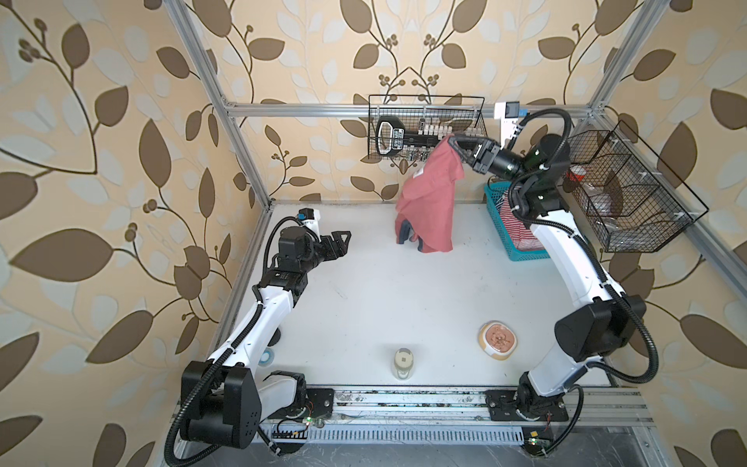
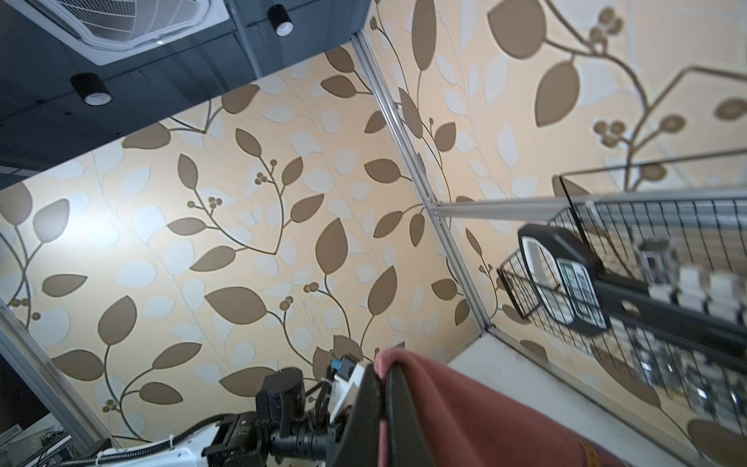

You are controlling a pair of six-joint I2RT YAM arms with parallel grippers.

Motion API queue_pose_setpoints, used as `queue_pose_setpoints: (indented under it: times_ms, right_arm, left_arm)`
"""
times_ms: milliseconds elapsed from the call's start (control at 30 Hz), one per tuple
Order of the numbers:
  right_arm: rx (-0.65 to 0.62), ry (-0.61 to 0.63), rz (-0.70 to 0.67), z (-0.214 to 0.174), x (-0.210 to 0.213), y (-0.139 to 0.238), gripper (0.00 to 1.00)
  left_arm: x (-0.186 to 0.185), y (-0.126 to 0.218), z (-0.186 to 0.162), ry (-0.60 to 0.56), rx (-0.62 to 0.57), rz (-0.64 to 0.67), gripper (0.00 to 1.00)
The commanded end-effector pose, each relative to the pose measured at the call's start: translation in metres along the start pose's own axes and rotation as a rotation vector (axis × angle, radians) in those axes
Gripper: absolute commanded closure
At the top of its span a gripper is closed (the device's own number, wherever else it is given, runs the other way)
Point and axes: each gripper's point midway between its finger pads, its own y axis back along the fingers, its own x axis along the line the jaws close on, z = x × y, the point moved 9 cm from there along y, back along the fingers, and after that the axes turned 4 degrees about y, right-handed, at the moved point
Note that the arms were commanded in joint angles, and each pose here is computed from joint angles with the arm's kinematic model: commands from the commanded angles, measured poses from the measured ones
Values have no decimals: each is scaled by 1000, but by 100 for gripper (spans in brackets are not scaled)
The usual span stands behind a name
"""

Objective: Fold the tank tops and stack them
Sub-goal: 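Lift the tank top out with the right gripper and drop it on the table, then reach both grippers to the tank top's hem on the table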

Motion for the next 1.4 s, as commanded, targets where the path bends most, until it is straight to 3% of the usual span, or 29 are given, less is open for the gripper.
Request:
queue_pose_setpoints:
  times_ms: [0,167,300,433,600,767,900,1133,1300,1367]
  right_arm:
    - [73,-80,-109,-47,-25,24,100]
    - [266,-283,-434,-143,-82,73,100]
    - [424,-384,-667,-196,-121,106,100]
    - [506,-428,-786,-215,-159,120,100]
    - [520,-379,-845,-200,-185,114,97]
    - [408,-372,-712,-168,-179,88,100]
    - [415,-337,-564,-157,-150,45,100]
    - [560,-473,-306,-218,-122,-36,100]
    - [574,-606,-179,-260,-120,-74,73]
    - [569,-630,-165,-266,-123,-77,66]
  left_arm:
    - [-7,-5,11,5,-10,-7,20]
    - [-6,-20,5,23,50,-19,22]
    - [-15,-39,-9,4,142,-28,23]
    - [-38,-59,-31,-74,273,-25,24]
    - [-64,-83,-55,-125,371,-48,25]
    - [-107,-95,-63,-197,418,-157,25]
    - [-130,-97,-70,-263,467,-172,28]
    - [-124,-59,-68,-302,443,-129,29]
    - [-115,-25,-67,-323,439,-79,29]
    - [-113,-18,-70,-320,452,-78,29]
